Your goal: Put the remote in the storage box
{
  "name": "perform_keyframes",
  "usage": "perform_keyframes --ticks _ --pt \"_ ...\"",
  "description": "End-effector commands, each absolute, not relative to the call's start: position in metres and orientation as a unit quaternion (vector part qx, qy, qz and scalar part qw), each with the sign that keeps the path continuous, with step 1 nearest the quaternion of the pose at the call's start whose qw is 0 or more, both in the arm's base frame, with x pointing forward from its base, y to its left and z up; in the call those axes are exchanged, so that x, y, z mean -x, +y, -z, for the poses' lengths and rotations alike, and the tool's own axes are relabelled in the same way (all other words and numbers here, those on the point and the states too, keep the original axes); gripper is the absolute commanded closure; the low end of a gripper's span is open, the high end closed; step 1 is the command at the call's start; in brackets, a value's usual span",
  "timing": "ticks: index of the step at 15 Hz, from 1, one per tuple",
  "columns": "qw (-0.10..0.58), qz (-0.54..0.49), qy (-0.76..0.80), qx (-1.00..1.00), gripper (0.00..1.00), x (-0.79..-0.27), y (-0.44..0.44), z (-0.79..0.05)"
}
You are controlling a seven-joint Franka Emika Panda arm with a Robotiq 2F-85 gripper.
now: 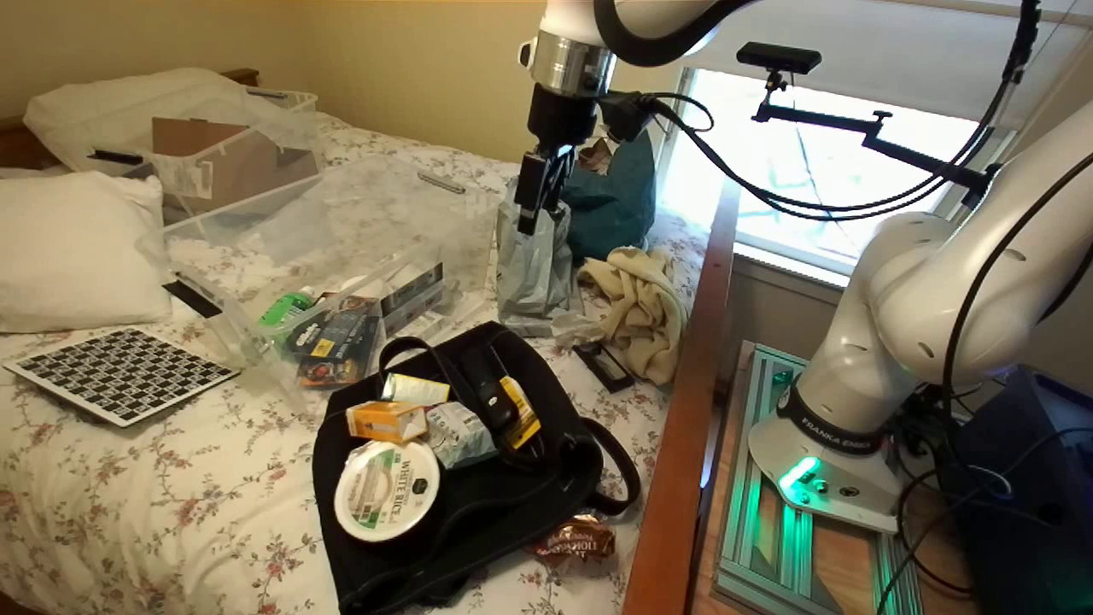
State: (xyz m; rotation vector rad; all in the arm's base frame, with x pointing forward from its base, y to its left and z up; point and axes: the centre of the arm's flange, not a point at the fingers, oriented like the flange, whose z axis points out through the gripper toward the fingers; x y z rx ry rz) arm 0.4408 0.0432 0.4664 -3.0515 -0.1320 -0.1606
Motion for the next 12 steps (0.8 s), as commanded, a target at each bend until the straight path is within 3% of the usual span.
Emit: perform_keyframes --ticks 1,12 --pt "0.041 0.052 -0.043 0.997 0.00 -0.441 0.043 -0.466" --pt "-0.015 -0.008 0.018 1.000 0.00 -0.502 0.113 -0.441"
